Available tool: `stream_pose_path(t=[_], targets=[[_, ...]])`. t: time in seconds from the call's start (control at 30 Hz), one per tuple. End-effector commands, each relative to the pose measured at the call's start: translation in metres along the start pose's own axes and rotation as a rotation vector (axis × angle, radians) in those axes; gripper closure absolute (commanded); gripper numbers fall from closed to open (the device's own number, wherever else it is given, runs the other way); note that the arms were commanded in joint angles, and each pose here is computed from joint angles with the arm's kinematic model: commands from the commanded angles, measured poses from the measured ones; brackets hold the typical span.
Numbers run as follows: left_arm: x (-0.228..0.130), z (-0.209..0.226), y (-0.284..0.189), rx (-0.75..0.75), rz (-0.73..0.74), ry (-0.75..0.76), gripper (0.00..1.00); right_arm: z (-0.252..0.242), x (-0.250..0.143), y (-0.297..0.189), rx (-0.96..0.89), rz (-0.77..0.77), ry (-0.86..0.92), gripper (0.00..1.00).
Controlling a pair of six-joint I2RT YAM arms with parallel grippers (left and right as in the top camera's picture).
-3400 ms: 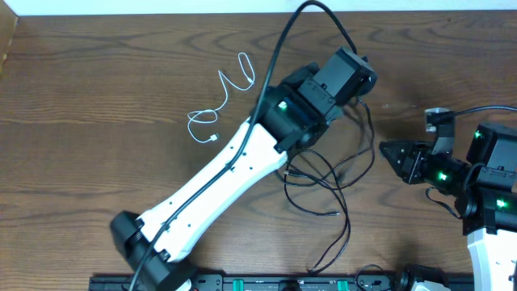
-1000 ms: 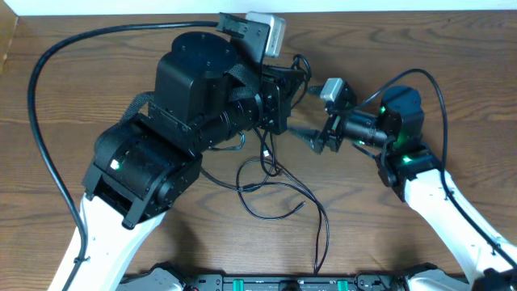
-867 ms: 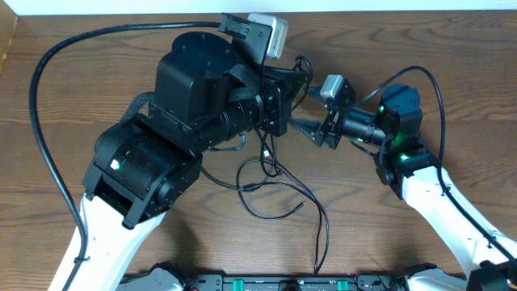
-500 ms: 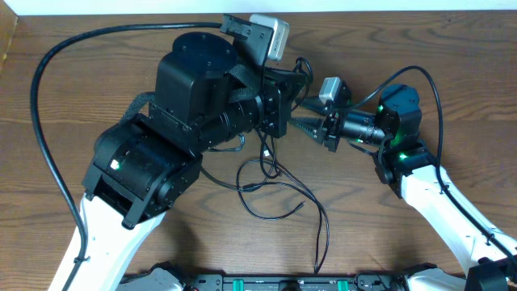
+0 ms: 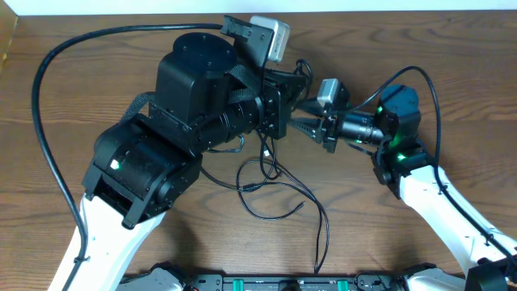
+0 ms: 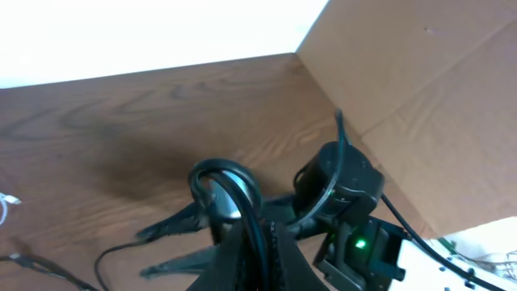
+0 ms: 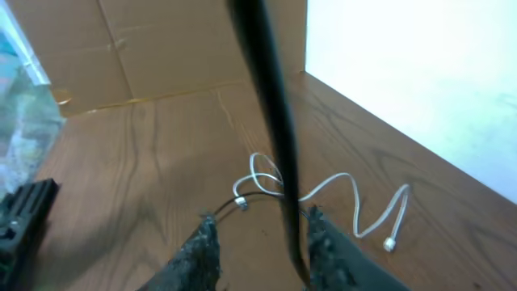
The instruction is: Untangle cables
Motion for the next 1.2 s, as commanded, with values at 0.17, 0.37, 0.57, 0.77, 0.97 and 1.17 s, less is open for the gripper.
stream_pose_path(t=[0.17,0.37,0.57,0.77,0.97,1.17], targets=[[0.005,0.0,-0.006,-0.02,-0.02,0.029,0.92,0.0,-0.008,-0.001,0.015,0.039,0.062,0.99],[0.01,0.022,-0.011,0.044,-0.044,0.021,0.92,0.017,-0.008,-0.031,0.309,0.058,0.117,0.99],[0.02,0.032,-0.011,0.071,-0.093,0.015,0.92,0.04,-0.01,-0.036,0.508,0.098,0.176,0.97],[0.025,0.034,-0.007,0.067,-0.115,-0.019,0.92,0.054,-0.013,-0.025,0.562,0.124,0.184,0.89],[0.027,0.035,-0.002,0.063,-0.123,-0.063,0.92,0.069,-0.017,-0.013,0.599,0.146,0.18,0.76],[0.028,0.036,0.001,0.061,-0.128,-0.084,0.92,0.073,-0.019,0.0,0.564,0.154,0.174,0.53]])
Point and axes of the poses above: each gripper's point midway between its finger pads, its own y axis out along the fingers, its own z axis along the line the jaws close on, x = y × z, the point moved 6 cm from there along -y, back along the fingers, and after that the axes turned 14 degrees about y, right-handed, at the moved point
